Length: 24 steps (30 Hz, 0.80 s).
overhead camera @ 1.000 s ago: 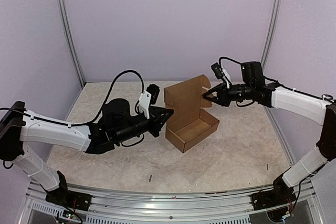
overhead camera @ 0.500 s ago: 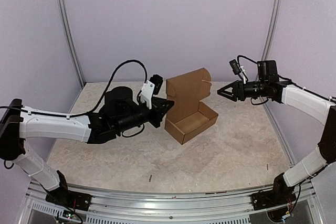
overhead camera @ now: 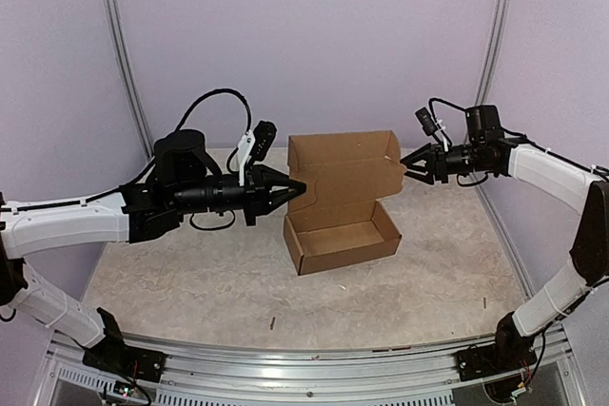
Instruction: Fold the paper box
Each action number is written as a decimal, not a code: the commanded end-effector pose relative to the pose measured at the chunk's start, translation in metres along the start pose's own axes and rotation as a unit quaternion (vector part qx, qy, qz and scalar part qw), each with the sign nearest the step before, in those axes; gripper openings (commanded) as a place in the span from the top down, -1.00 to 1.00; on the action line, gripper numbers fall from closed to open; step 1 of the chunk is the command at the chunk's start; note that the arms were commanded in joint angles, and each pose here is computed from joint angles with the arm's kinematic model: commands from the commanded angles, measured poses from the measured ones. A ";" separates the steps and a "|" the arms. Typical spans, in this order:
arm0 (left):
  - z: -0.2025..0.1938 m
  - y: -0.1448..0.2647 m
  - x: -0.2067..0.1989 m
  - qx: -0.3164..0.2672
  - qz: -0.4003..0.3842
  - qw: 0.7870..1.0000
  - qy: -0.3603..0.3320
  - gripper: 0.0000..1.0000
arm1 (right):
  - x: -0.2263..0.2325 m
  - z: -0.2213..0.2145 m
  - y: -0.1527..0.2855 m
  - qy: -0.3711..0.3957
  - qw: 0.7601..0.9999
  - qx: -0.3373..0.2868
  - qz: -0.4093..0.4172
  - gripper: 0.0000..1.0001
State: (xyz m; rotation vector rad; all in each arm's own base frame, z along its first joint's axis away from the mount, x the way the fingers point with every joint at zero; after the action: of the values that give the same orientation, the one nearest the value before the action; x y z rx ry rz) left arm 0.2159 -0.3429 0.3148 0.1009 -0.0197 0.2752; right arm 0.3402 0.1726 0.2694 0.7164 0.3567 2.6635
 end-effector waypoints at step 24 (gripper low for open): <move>0.000 -0.010 -0.008 -0.023 -0.074 0.997 0.030 1.00 | 0.114 -0.012 -0.025 0.104 0.965 0.029 0.241 -0.09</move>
State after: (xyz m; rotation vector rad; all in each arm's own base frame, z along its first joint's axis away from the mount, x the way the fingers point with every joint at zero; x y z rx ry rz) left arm 0.2185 -0.3472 0.3126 0.0761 0.0230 0.2387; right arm 0.2466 0.2285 0.2918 0.5978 0.3839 3.2017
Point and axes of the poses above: each gripper's point midway between its finger pads, its own y axis back along the fingers, its own x axis along the line the jaws close on, z = x × y, the point moved 4 cm from there along y, back along the fingers, and after that the axes turned 8 degrees about -y, right-handed, at the moved point
